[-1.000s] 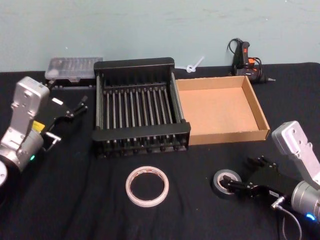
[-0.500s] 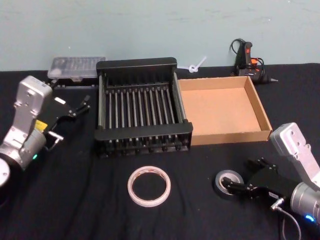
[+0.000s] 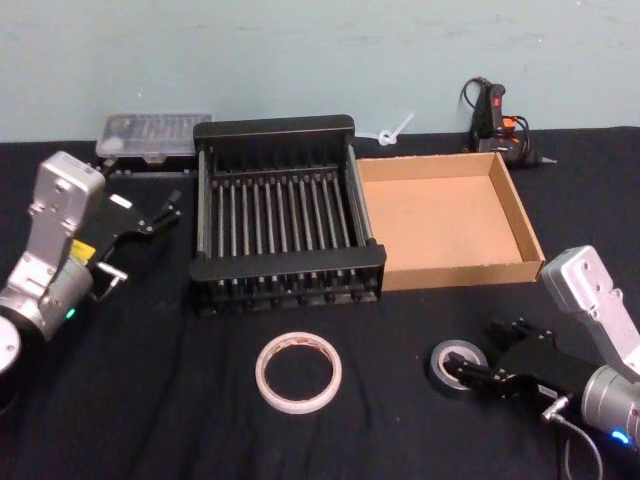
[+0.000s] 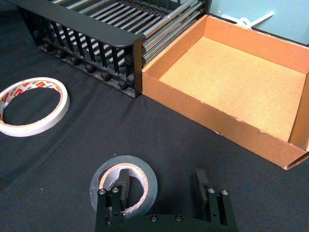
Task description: Pick up the white tape and place it into the black box , Pick up the silver tape and place it into the brown box.
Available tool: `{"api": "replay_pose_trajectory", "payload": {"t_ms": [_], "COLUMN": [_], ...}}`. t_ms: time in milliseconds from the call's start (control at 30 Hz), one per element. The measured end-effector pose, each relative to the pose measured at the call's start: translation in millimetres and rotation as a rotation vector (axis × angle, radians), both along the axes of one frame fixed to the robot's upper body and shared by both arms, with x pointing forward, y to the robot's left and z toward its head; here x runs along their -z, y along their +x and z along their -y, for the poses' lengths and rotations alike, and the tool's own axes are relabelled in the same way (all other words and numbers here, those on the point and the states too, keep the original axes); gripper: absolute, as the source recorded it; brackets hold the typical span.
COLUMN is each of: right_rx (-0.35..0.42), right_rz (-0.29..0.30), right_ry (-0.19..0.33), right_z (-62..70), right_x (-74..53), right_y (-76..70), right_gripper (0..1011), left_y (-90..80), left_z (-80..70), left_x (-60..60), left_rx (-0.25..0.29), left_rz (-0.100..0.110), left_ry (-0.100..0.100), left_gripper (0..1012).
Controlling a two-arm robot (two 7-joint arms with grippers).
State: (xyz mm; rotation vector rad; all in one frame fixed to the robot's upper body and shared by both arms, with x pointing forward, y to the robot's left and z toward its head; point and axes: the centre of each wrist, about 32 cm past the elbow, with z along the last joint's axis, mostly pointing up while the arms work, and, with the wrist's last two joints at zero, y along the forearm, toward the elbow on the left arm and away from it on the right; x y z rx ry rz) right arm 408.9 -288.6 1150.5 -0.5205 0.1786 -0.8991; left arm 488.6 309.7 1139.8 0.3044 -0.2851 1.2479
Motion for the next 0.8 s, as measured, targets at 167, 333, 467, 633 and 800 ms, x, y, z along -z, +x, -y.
{"api": "replay_pose_trajectory", "payload": {"t_ms": [167, 333, 467, 633, 800], "right_rx": [0.0, 0.0, 0.0, 0.0, 0.0], "right_rz": [0.0, 0.0, 0.0, 0.001, 0.001], "right_ry": [0.0, 0.0, 0.0, -0.001, 0.0], "right_z": [0.0, 0.1, 0.1, 0.1, 0.1], "right_x": [0.0, -0.1, -0.2, -0.2, -0.2], "right_y": [-0.1, -0.2, -0.2, -0.2, -0.2], "right_gripper": [760, 578, 453, 311, 172], "left_y": [0.0, 0.0, 0.0, 0.0, 0.0], "left_z": [0.0, 0.0, 0.0, 0.0, 0.0], "left_x": [0.0, 0.0, 0.0, 0.0, 0.0], "left_rx": [0.0, 0.0, 0.0, 0.0, 0.0], "left_rz": [0.0, 0.0, 0.0, 0.0, 0.0], "left_ry": [0.0, 0.0, 0.0, 0.0, 0.0], "left_gripper": [1001, 1001, 1001, 1001, 1001]}}
